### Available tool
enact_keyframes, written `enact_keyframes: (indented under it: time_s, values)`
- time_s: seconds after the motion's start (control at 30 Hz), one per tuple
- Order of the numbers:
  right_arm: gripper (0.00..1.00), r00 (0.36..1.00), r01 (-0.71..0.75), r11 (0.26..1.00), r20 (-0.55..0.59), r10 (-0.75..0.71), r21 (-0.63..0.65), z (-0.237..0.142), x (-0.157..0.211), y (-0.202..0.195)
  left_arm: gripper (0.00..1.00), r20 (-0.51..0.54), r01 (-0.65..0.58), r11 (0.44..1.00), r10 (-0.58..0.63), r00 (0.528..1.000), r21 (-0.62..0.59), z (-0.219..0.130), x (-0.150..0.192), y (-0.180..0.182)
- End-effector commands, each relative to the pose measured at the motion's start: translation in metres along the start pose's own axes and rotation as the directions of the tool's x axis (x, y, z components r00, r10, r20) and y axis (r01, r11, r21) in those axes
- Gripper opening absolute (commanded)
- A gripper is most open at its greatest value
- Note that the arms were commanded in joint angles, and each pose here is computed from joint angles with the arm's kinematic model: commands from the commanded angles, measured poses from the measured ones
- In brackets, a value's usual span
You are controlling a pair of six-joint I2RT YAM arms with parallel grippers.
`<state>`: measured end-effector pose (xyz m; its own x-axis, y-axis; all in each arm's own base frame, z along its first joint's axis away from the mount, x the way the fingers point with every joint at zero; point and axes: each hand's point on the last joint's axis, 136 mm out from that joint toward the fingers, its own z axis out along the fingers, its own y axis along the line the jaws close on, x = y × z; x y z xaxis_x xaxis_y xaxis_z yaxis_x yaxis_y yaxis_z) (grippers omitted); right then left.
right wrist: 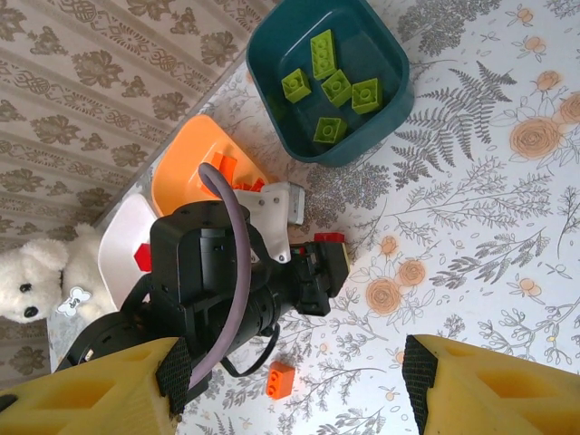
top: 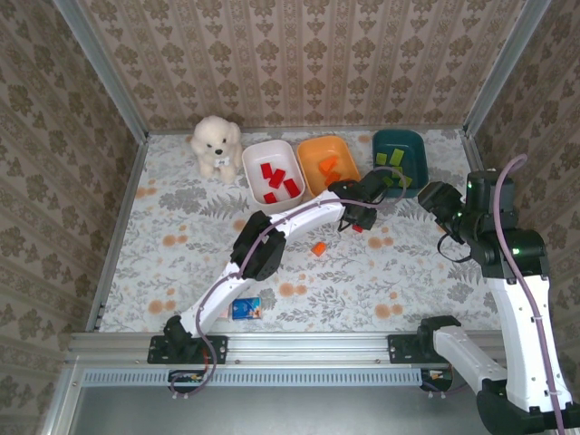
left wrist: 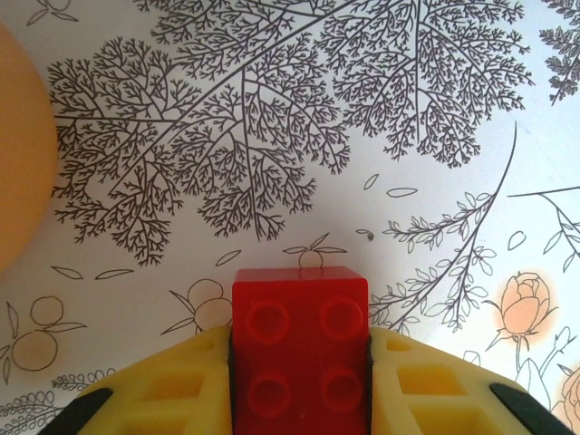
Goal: Sort the legos into containers by color
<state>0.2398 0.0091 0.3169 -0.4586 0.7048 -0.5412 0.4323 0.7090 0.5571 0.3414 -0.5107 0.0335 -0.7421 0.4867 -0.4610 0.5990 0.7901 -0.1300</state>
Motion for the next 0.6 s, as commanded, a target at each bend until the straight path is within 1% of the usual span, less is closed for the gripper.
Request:
enact_keyframes:
  time_s: [0.0, 0.07, 0.13, 0.2, 0.27, 0.33, 0.43, 0.5, 0.57]
  values:
    - [0.66, 1.000, 0.021, 1.000, -0.024, -0.021, -0.009, 0.001, 0.003, 0.003, 0.24, 0.020, -0.006, 1.000, 0.007, 1.000, -0.027, -0.022, -0.010, 0.001]
    - [0.65, 0.999, 0.042, 0.999, -0.027, -0.042, -0.005, 0.003, 0.002, 0.003, 0.24, 0.066, 0.000, 1.000, 0.001, 0.998, -0.018, -0.044, -0.026, -0.001]
    - [0.65, 0.997, 0.070, 0.998, -0.025, -0.070, -0.003, 0.003, 0.001, 0.004, 0.23, 0.126, 0.012, 1.000, -0.011, 0.992, -0.011, -0.075, -0.044, -0.001]
    - [0.65, 0.995, 0.096, 0.995, -0.016, -0.097, -0.015, 0.001, -0.002, 0.008, 0.23, 0.181, 0.036, 0.999, -0.033, 0.983, -0.010, -0.106, -0.060, 0.006]
    - [0.65, 0.991, 0.134, 0.990, -0.012, -0.135, -0.042, 0.000, -0.003, 0.015, 0.23, 0.224, 0.082, 0.997, -0.078, 0.971, -0.008, -0.135, -0.071, 0.021]
    - [0.64, 0.982, 0.185, 0.981, -0.013, -0.186, -0.063, -0.001, -0.001, 0.022, 0.24, 0.254, 0.135, 0.991, -0.127, 0.959, -0.012, -0.157, -0.078, 0.045]
    - [0.64, 0.966, 0.249, 0.962, -0.036, -0.254, -0.110, 0.006, 0.009, 0.038, 0.24, 0.283, 0.190, 0.981, -0.175, 0.943, -0.028, -0.179, -0.083, 0.088]
    - [0.65, 0.952, 0.287, 0.944, -0.062, -0.300, -0.161, 0.013, 0.022, 0.052, 0.24, 0.288, 0.200, 0.977, -0.172, 0.942, -0.068, -0.183, -0.082, 0.119]
    - [0.65, 0.936, 0.314, 0.927, -0.095, -0.338, -0.204, 0.021, 0.035, 0.066, 0.24, 0.291, 0.240, 0.965, -0.200, 0.935, -0.107, -0.185, -0.082, 0.157]
